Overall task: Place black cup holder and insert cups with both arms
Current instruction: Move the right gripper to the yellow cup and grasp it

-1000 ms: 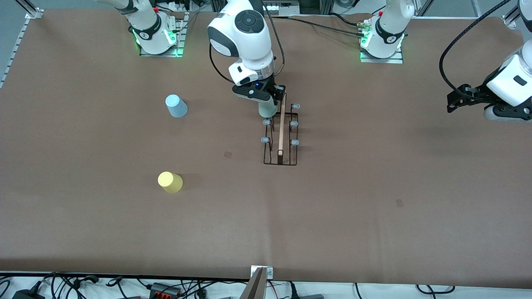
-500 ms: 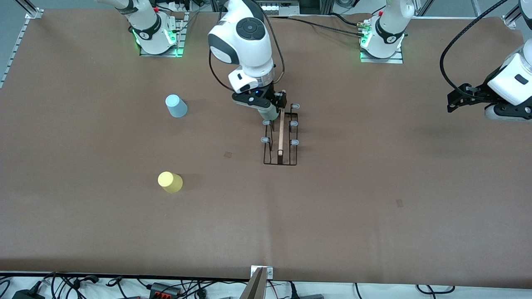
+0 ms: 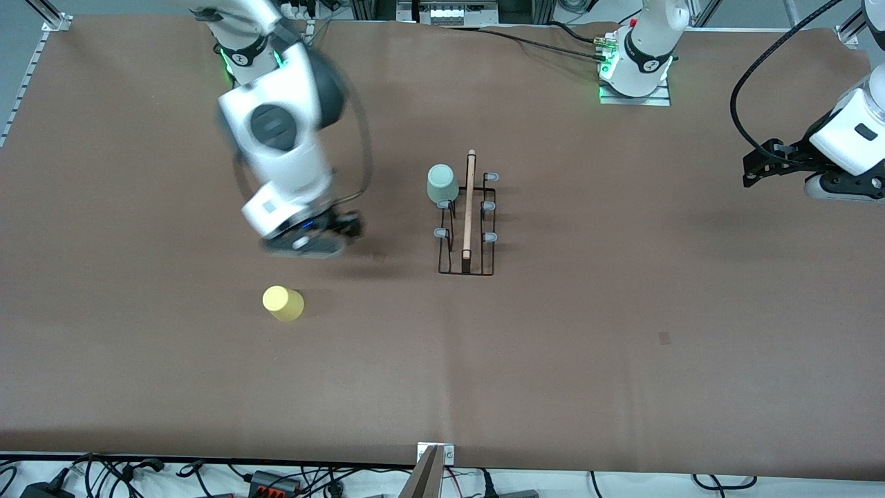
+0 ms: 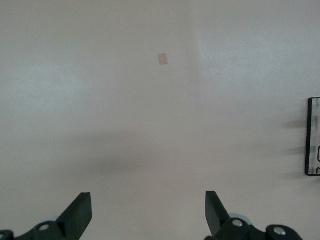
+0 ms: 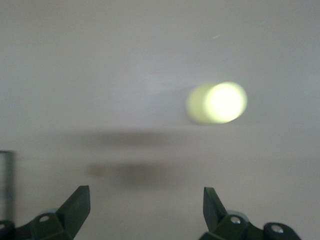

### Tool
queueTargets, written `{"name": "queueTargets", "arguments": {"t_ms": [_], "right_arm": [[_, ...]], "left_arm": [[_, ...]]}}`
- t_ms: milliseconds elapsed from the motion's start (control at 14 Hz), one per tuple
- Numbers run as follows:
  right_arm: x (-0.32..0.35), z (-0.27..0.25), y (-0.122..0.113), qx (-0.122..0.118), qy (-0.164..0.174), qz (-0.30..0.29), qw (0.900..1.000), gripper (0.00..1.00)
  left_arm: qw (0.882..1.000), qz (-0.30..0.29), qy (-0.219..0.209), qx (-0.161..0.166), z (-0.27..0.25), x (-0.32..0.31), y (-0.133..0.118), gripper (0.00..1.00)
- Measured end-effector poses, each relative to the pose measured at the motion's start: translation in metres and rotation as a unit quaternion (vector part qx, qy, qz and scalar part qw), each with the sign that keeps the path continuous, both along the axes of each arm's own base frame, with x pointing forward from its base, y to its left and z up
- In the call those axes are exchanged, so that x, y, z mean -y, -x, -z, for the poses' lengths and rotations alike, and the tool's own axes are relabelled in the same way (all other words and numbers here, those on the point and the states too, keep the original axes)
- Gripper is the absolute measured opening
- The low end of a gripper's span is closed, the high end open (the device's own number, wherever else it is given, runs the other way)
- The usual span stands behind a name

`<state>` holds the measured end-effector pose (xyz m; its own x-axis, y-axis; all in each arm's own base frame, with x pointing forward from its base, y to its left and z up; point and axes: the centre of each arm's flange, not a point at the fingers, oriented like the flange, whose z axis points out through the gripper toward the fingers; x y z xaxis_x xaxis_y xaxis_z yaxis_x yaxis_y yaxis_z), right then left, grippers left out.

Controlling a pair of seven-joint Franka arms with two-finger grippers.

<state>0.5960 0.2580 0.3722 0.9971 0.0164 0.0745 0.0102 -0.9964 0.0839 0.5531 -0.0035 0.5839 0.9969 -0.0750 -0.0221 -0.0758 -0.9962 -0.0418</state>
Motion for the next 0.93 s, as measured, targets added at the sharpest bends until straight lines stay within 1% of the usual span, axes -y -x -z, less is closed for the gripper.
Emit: {"name": "queueTargets", "arguments": {"t_ms": [71, 143, 214, 357, 500, 643, 929], "right_arm": [[0.036, 0.010, -0.016, -0.005, 0.003, -0.010, 1.000, 1.00], [0.064, 0.022, -0.029, -0.004, 0.000, -0.016, 1.000, 1.00], [0.084, 0.038, -0.039, 0.000, -0.005, -0.017, 1.000, 1.00], [0.102, 0.072, -0.053, 0.014, -0.021, -0.015, 1.000, 1.00], [0.101, 0.098, -0.058, 0.025, -0.034, -0.016, 0.999, 1.00], [0.095, 0.111, -0.059, 0.034, -0.042, -0.020, 0.998, 1.00], [0.091, 0.116, -0.058, 0.031, -0.044, -0.023, 0.998, 1.00]], "left_arm": [[1.000, 0.000, 0.000, 0.000, 0.000, 0.000, 0.000, 1.00], [1.000, 0.000, 0.000, 0.000, 0.000, 0.000, 0.000, 1.00], [1.000, 0.000, 0.000, 0.000, 0.000, 0.000, 0.000, 1.00], [1.000, 0.000, 0.000, 0.001, -0.001, 0.000, 0.000, 1.00], [1.000, 0.000, 0.000, 0.001, -0.001, 0.000, 0.000, 1.00], [1.000, 0.000, 0.000, 0.001, -0.001, 0.000, 0.000, 1.00], [1.000, 0.000, 0.000, 0.001, -0.001, 0.000, 0.000, 1.00]]}}
